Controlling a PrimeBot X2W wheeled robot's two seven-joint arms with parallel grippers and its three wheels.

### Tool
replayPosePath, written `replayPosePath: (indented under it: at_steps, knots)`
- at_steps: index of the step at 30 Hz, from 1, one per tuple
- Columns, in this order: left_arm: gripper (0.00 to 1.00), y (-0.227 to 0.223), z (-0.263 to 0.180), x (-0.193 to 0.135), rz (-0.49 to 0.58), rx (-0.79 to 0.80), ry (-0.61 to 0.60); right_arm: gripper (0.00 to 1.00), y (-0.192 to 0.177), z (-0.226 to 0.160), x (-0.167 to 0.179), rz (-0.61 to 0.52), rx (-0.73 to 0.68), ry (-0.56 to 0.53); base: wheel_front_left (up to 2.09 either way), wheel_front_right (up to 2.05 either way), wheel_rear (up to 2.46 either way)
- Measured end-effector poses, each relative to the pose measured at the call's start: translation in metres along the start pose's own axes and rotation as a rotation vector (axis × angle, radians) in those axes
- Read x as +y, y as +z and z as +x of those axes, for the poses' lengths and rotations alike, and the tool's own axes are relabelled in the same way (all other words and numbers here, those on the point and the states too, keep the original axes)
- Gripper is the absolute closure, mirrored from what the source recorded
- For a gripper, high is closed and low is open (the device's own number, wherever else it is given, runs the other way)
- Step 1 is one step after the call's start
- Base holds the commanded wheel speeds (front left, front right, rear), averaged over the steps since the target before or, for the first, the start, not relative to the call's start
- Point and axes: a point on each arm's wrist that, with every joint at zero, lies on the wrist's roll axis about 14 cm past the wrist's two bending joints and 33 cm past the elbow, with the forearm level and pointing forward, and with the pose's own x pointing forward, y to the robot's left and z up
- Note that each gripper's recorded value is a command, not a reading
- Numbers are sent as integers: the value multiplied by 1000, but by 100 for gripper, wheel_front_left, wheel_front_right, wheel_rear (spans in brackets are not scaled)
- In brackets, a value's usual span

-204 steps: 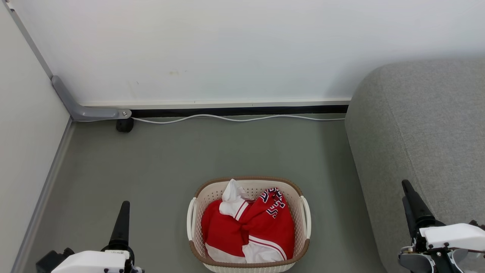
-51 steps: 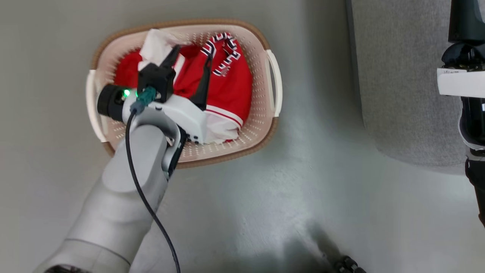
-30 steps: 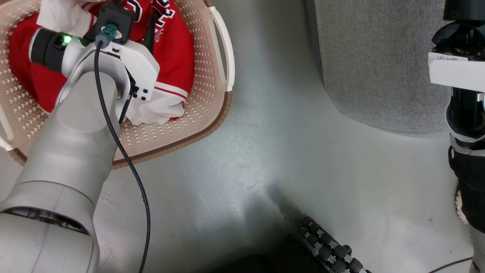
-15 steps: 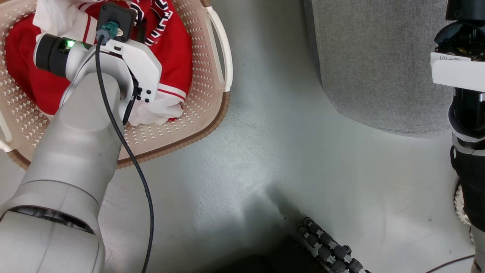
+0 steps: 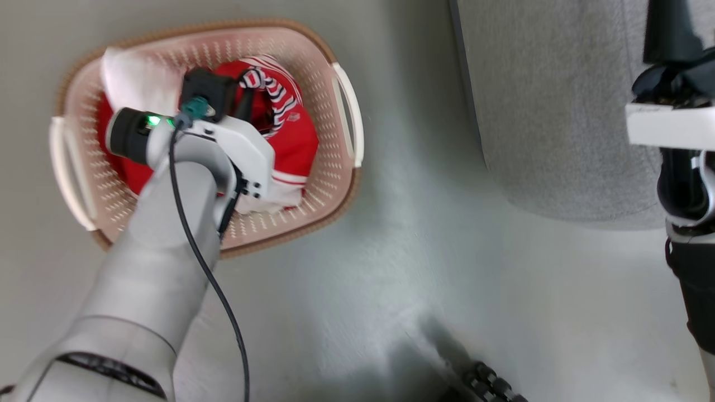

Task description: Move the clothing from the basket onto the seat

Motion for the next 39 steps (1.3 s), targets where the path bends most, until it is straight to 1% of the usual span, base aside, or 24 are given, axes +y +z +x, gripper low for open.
replayPosePath:
  at_steps: [11,17,22,32,39]
  knots:
    - [100,76,-74,-28,-11,-202,2,0,35,-34,18,-9,-6,25,0,0,0]
    - [100,105,-119,-39,14,-286,23,0,46,-63,27,2,5,24,0,0,0]
    - [100,146,-155,-48,53,-402,27,0,60,-79,36,9,-11,31,0,0,0]
    - [100,201,-222,-66,112,-595,37,0,74,-107,56,26,-26,54,0,0,0]
    - [100,237,-254,-74,146,-719,32,0,68,-112,68,31,-10,73,0,0,0]
